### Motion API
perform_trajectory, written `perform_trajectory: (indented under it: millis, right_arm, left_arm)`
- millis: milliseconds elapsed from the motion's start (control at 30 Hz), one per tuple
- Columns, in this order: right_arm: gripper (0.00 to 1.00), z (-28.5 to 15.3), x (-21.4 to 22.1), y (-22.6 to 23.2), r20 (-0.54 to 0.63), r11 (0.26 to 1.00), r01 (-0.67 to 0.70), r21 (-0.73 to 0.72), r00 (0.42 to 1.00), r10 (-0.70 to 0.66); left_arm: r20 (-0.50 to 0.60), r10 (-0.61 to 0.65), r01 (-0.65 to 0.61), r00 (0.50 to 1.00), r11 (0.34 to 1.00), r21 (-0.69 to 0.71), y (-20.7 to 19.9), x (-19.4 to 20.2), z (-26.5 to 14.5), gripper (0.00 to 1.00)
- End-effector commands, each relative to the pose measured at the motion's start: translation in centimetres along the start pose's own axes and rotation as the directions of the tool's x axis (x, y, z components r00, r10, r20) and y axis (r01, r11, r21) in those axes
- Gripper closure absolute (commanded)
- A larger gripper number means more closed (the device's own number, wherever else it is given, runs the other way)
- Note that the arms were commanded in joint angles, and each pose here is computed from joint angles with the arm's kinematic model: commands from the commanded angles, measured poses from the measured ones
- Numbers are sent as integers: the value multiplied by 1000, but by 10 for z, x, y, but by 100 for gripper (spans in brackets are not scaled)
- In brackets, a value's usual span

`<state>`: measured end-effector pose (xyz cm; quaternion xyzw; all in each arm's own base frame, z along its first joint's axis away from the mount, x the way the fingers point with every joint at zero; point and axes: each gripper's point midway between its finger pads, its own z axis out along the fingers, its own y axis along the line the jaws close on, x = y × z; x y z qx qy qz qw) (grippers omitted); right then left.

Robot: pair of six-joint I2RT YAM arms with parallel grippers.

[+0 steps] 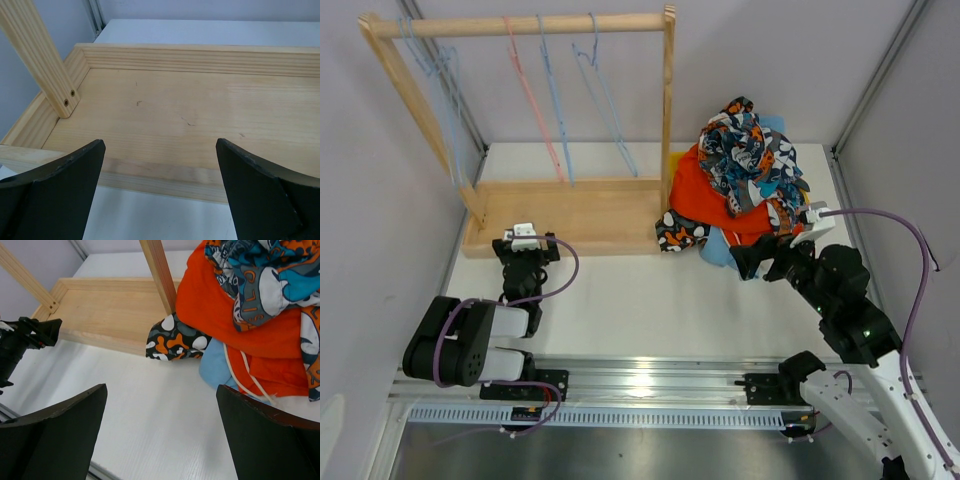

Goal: Remove the shorts from the hanger

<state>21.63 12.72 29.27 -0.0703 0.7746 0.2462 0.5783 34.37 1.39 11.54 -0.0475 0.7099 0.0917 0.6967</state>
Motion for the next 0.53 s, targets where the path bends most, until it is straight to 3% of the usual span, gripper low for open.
perform_trajectory:
  millis: [0,500]
  right_arm:
    - [0,6,-35,11,96,999,26,-30,995,-23]
    - [1,17,-37,11,104,997,64,-29,993,-61]
  left_arm:
    - [64,-49,50,997,999,-11,1,-20,7,1]
    - [63,-49,49,997,999,-11,1,-19,7,1]
